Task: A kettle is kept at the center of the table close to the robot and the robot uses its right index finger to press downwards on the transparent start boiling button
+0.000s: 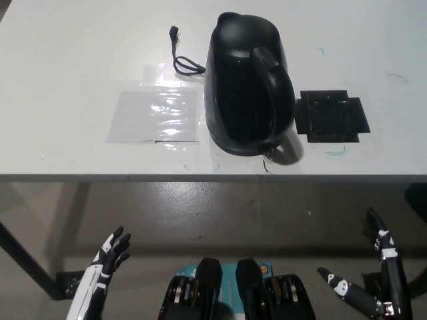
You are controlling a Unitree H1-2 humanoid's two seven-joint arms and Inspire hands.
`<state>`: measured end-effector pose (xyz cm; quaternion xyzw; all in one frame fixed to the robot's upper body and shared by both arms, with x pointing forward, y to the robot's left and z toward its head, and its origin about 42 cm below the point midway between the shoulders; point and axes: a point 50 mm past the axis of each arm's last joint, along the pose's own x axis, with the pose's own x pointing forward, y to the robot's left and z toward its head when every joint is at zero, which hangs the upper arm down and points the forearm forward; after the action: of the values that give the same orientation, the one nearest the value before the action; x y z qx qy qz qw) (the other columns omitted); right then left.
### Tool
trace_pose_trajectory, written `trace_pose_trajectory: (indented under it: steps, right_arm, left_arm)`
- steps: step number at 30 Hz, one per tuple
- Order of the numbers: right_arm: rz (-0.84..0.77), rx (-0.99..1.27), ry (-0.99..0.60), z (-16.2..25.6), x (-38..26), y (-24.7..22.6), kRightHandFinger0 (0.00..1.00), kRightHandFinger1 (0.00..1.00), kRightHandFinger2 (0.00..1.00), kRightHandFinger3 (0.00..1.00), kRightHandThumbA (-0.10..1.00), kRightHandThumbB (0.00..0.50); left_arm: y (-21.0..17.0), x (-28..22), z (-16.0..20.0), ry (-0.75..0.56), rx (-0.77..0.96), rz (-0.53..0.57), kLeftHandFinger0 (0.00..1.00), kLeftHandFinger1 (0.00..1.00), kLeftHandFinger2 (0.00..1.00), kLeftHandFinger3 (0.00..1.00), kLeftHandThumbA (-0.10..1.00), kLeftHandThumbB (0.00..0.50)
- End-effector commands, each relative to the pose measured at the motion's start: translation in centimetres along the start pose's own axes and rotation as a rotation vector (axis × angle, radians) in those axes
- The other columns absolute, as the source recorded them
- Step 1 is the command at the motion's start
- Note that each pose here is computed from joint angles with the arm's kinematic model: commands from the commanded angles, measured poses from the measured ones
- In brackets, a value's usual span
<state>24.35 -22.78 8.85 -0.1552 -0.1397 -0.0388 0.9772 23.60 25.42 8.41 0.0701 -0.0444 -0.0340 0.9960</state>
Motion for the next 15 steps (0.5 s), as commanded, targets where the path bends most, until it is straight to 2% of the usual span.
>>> trace_pose_trajectory:
  steps: [1, 2, 3, 4, 10, 15]
  right_arm:
    - [-0.107, -0.350, -0.296, 5.8, 2.5, -0.4, 0.35, 0.34, 0.45, 1.00, 0.93, 0.205]
    - [-0.108, -0.397, -0.304, 6.4, 2.8, -0.3, 0.14, 0.15, 0.27, 1.00, 0.89, 0.198]
    - [-0.098, -0.422, -0.321, 6.7, 3.3, -0.1, 0.01, 0.01, 0.02, 1.00, 0.83, 0.193]
    - [-0.088, -0.447, -0.330, 6.9, 3.5, 0.1, 0.00, 0.00, 0.00, 1.00, 0.84, 0.182]
    - [0.022, -0.601, -0.311, 7.3, 5.0, 1.4, 0.00, 0.00, 0.01, 1.00, 0.87, 0.201]
    - [0.085, -0.666, -0.313, 7.6, 6.4, 2.9, 0.00, 0.00, 0.00, 1.00, 0.89, 0.226]
  left_arm:
    - [0.3, 1.3, 2.1, -0.108, 0.025, -0.028, 1.00, 1.00, 1.00, 1.00, 0.99, 0.327]
    - [0.3, 1.4, 2.1, -0.111, 0.027, -0.031, 1.00, 1.00, 1.00, 1.00, 1.00, 0.336]
    - [0.3, 1.4, 2.0, -0.112, 0.027, -0.030, 1.00, 1.00, 1.00, 1.00, 1.00, 0.339]
    - [0.3, 1.4, 2.0, -0.110, 0.027, -0.029, 1.00, 1.00, 1.00, 1.00, 1.00, 0.333]
    - [0.3, 1.3, 2.1, -0.110, 0.031, -0.034, 1.00, 1.00, 1.00, 1.00, 1.00, 0.303]
    - [0.4, 1.6, 2.2, -0.119, 0.020, -0.039, 1.00, 1.00, 1.00, 1.00, 1.00, 0.318]
